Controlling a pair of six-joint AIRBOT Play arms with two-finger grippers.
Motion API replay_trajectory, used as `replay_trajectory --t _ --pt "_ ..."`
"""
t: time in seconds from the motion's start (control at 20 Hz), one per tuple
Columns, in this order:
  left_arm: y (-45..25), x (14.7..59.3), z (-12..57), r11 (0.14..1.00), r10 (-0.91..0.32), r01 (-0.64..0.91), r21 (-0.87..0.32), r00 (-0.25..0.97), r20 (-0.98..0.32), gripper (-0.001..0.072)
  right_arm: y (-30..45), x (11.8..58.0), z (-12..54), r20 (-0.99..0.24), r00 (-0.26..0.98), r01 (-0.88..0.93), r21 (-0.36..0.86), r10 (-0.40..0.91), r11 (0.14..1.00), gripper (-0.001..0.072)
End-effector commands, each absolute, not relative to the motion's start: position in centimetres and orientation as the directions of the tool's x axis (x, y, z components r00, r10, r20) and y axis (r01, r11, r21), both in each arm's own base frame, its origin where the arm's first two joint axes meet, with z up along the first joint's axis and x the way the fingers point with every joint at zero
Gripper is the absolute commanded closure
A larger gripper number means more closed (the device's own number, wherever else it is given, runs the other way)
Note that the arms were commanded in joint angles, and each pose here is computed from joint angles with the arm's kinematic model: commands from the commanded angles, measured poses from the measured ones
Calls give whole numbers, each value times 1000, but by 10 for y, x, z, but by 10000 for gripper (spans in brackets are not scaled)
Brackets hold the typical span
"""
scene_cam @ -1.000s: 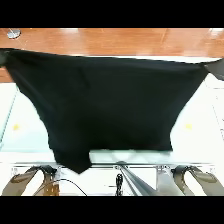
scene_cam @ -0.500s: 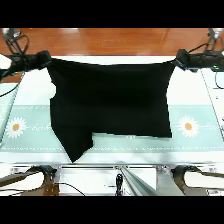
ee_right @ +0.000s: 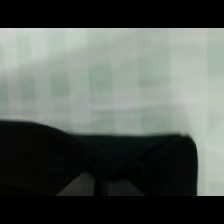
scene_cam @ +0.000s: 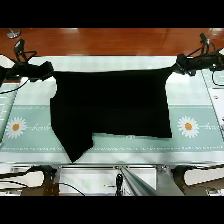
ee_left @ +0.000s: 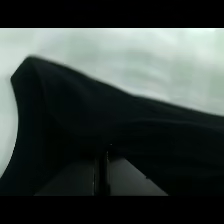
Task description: Fold the shirts.
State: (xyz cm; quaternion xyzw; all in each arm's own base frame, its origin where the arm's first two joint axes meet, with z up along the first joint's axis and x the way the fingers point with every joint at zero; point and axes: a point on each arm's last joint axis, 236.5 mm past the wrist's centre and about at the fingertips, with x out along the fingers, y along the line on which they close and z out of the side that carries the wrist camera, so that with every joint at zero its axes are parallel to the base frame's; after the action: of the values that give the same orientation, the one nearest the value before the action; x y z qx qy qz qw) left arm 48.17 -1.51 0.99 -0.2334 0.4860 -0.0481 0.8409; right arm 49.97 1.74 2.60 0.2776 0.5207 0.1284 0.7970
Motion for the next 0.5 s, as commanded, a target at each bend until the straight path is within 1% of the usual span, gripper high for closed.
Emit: replay_trajectory --t 0.0,0.1,0.3,0.35,0.4,0.45 --pt "-18 447 -23 893 -376 -113 -436 343 -861 685 20 452 -11 -832 226 57 530 507 846 677" --pt "-28 432 -48 885 -412 -123 -449 239 -879 685 25 440 -35 -851 182 76 512 493 855 677" --pt "-44 400 -77 871 -468 -143 -470 56 -882 685 27 434 -59 -851 161 145 521 500 841 675" --pt "-46 393 -79 867 -478 -150 -475 20 -878 622 27 433 -60 -851 158 161 522 501 837 522" --pt "-46 386 -76 864 -486 -159 -478 -10 -874 255 29 432 -58 -850 151 160 525 505 836 122" --pt "-42 381 -71 866 -485 -164 -473 -36 -874 9 26 426 -52 -852 124 136 523 509 841 90"
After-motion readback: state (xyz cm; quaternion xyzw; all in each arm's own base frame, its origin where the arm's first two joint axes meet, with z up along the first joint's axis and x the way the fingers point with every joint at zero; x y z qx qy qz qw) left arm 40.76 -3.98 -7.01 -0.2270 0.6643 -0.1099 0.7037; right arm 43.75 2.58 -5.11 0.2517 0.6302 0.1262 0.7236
